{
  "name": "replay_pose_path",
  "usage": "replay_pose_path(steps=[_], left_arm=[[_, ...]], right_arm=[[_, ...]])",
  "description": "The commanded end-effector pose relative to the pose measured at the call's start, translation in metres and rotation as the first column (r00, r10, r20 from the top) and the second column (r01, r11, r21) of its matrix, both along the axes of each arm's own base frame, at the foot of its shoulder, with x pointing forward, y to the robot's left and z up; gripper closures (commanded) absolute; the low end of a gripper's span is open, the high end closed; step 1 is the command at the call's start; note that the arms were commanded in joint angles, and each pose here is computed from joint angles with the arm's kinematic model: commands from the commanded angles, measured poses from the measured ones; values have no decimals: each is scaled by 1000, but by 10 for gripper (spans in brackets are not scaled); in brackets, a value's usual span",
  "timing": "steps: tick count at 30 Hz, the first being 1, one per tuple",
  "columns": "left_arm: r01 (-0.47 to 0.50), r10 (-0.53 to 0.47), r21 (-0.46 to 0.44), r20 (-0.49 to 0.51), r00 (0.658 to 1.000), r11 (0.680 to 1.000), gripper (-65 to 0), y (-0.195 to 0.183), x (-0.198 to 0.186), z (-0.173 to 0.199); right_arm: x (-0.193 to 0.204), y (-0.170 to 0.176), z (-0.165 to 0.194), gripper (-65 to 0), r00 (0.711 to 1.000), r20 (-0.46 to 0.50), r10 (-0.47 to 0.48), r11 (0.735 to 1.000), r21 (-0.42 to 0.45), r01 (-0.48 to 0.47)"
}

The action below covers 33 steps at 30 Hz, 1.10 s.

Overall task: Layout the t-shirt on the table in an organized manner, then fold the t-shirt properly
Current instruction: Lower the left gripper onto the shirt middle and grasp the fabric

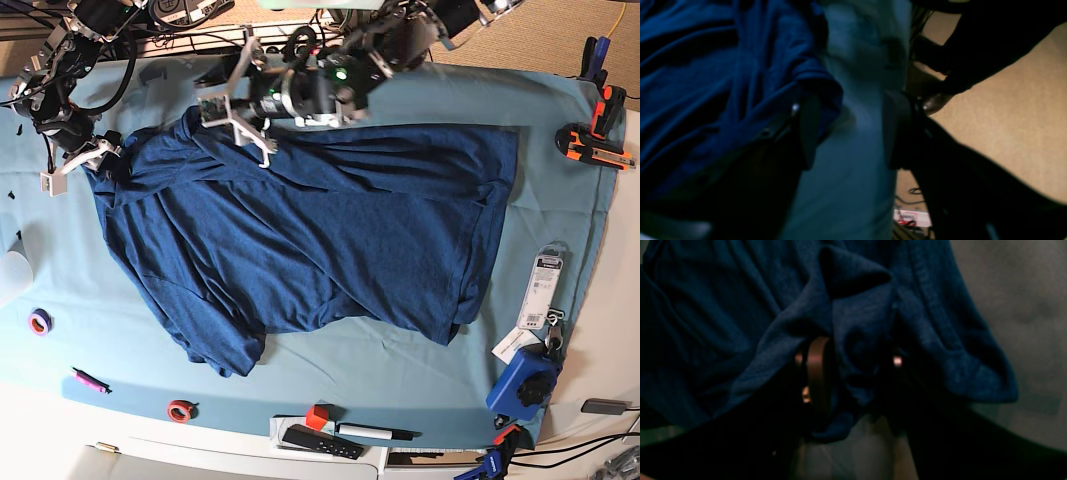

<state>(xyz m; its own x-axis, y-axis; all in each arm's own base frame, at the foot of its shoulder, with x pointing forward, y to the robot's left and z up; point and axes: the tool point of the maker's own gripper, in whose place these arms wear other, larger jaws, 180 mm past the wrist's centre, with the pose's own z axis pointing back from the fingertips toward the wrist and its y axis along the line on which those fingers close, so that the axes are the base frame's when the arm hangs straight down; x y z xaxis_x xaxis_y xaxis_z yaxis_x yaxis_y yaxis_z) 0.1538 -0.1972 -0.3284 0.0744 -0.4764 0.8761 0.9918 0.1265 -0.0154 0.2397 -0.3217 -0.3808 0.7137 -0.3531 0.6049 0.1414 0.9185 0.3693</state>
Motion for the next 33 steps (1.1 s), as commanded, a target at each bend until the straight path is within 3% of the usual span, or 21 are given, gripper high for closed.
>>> replay_pose_path(steps=[1,9,15,18,21,22,33], left_arm=[[-12,12,-36,24,1000,999,-280,-9,9,10],[-26,30,82,-44,999,996,-281,-24,23,-43],[0,4,48,-65,998,999,-265,-38,15,-37],[-31,33,43,-63,997,999,-173,-40,20,-35],[-23,26,43,-64,998,999,0,-40,19,-35],[-14,16,40,-63,998,999,0,-40,18,-34],[21,-15,-85,72,997,996,0,-48,31,44]], right_arm=[[-2,-8,3,-232,1000,-19,1,999,-34,-2],[-2,-8,3,-232,1000,-18,1,999,-33,-1],[-2,-8,3,-232,1000,-15,0,999,-34,0],[-1,-8,3,-232,1000,-14,0,999,-34,0],[-1,-8,3,-232,1000,-14,0,999,-34,0],[-1,-8,3,-232,1000,-14,-1,999,-34,0],[-1,-8,3,-232,1000,-14,0,999,-34,0]])
